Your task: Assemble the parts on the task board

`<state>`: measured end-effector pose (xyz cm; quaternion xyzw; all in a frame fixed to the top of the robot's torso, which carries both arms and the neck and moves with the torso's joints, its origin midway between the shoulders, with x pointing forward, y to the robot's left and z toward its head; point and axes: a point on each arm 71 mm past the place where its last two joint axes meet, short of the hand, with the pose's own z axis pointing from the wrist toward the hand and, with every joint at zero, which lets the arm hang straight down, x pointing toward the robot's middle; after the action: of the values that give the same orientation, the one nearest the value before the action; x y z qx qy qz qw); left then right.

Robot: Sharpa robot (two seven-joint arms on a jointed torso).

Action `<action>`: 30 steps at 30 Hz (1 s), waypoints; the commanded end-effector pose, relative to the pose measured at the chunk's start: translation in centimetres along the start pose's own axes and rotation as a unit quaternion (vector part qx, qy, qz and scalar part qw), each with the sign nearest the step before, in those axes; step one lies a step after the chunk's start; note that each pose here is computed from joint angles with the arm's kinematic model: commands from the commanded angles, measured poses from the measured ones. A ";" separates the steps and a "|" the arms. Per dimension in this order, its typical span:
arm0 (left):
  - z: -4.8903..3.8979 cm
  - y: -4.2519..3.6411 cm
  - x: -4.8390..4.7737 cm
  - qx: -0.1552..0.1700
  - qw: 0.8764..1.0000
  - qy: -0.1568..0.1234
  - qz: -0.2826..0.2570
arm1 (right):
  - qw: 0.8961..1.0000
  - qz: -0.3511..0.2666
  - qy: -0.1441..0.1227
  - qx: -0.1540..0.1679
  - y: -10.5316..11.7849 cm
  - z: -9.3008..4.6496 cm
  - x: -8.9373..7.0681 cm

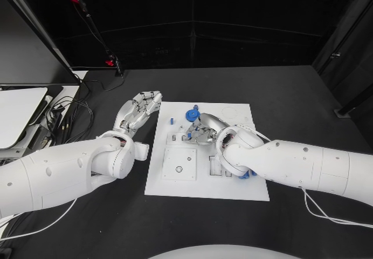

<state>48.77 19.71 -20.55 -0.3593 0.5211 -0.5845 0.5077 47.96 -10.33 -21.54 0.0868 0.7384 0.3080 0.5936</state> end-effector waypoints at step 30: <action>-0.20 -1.59 -0.02 0.105 0.994 0.003 0.000 | 1.000 -0.009 0.007 -0.006 0.2 0.2 0.1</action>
<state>48.71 19.83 -20.55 -0.3598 0.5211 -0.5841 0.5078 48.03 -10.07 -21.60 0.0769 0.7432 0.3064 0.5898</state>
